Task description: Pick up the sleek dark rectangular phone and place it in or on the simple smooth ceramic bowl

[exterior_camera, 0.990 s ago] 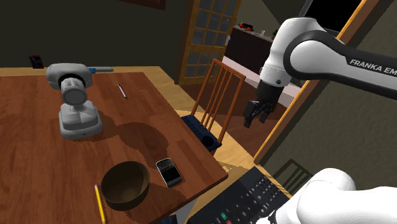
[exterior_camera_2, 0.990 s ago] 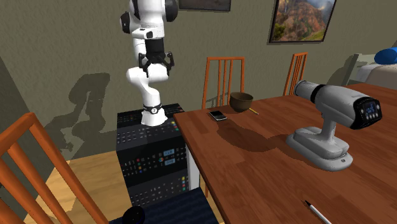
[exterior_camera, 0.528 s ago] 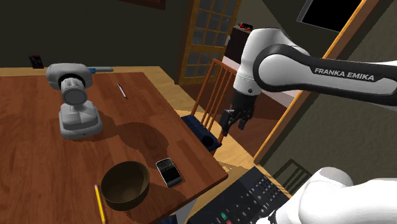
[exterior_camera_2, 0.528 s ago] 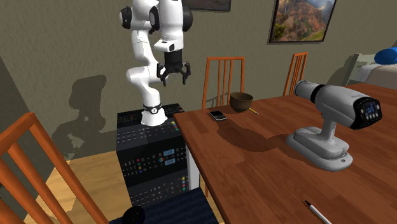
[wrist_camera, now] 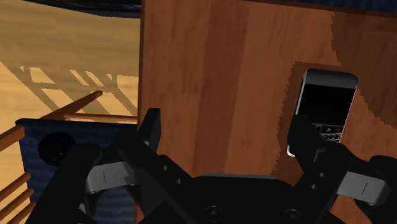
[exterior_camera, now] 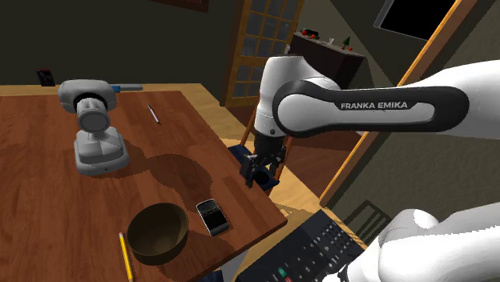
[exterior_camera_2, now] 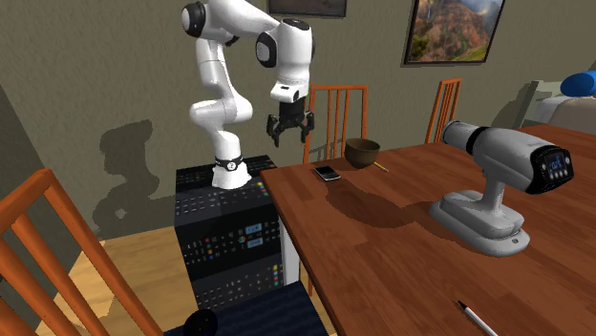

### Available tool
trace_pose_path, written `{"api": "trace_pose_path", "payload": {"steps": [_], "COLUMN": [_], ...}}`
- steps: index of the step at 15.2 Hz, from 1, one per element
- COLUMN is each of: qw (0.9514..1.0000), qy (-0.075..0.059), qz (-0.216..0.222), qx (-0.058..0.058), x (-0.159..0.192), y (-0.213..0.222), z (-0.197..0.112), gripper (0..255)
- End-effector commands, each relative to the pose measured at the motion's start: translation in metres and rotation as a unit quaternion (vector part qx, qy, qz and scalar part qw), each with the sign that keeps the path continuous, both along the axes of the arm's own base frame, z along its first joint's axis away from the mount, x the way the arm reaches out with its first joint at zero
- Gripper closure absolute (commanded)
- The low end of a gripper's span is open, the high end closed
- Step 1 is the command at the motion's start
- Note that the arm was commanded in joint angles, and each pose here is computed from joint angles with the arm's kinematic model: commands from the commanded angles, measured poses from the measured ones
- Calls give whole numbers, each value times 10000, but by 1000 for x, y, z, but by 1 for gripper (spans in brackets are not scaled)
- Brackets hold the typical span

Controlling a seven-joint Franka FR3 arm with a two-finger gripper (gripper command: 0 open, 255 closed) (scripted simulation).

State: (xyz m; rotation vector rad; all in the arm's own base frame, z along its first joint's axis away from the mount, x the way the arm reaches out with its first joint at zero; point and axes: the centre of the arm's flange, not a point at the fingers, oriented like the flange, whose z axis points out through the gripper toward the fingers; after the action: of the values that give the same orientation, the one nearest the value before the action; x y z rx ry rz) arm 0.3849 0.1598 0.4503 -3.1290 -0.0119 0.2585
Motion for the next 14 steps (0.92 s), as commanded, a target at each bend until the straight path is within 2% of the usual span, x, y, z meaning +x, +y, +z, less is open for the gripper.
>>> {"api": "trace_pose_path", "payload": {"steps": [1,11,14], "qw": [10000,9989,9989], "qy": [42,246,246], "qz": [68,408,408], "qx": [5,1,1], "x": [9,45,41], "y": [23,131,130], "z": [-14,-84,-99], "gripper": [0,0,0]}}
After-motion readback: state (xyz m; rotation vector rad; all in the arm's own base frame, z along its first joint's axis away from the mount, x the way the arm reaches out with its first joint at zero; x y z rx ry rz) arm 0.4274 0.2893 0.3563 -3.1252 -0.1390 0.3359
